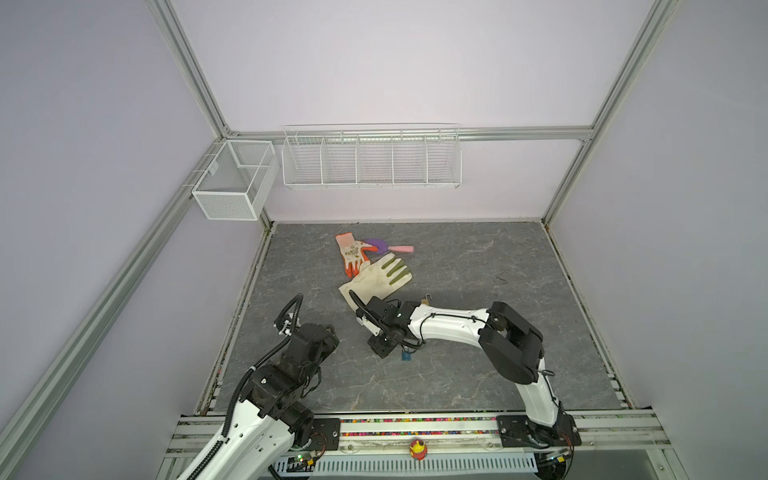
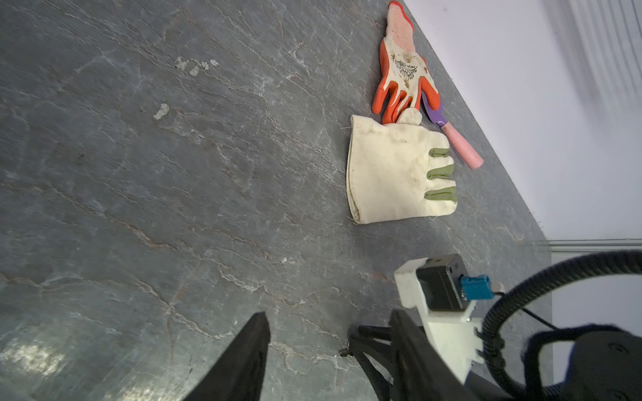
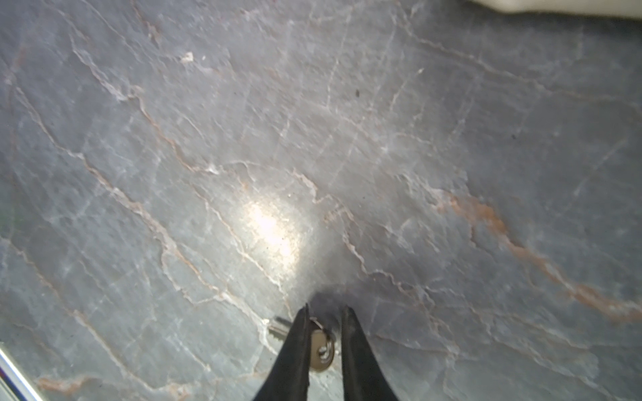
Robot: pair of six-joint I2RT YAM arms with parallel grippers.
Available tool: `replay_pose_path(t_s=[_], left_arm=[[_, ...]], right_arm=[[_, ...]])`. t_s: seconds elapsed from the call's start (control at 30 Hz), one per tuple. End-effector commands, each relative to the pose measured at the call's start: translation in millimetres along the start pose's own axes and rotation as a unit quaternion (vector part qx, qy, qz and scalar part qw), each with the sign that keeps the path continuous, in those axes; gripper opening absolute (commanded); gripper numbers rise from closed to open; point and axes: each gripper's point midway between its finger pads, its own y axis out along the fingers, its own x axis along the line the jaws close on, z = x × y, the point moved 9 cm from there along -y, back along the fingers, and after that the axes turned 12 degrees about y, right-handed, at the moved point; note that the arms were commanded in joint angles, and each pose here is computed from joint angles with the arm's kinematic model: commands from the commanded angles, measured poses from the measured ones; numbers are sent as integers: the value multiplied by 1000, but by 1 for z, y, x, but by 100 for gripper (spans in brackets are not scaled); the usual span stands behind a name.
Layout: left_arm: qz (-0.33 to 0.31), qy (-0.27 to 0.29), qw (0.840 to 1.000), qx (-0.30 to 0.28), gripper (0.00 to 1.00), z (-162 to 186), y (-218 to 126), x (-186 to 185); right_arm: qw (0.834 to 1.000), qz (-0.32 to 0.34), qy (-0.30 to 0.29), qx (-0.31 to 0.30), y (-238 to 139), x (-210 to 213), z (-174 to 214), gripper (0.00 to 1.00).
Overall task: Unlock with the key
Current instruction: 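Close the right gripper on the silver key ring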
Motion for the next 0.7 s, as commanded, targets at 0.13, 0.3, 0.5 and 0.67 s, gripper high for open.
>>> replay_pose_path(t_s=[0.13,0.3,0.5,0.67], left_arm=[[-8,-12,1000,6,56,4,3,4],[-4,-18,1000,7,56,4,4,3],[7,-31,999,10,56,4,5,1],[18,-39,999,12,56,3,4,-3]], right_arm=[[999,14,2,36,10,-5,27,15],[1000,-4,16,16,1,-1,24,11],[999,-28,30,-16,-14,4,18,7],[998,-30,41,-45,-26,4,12,7]])
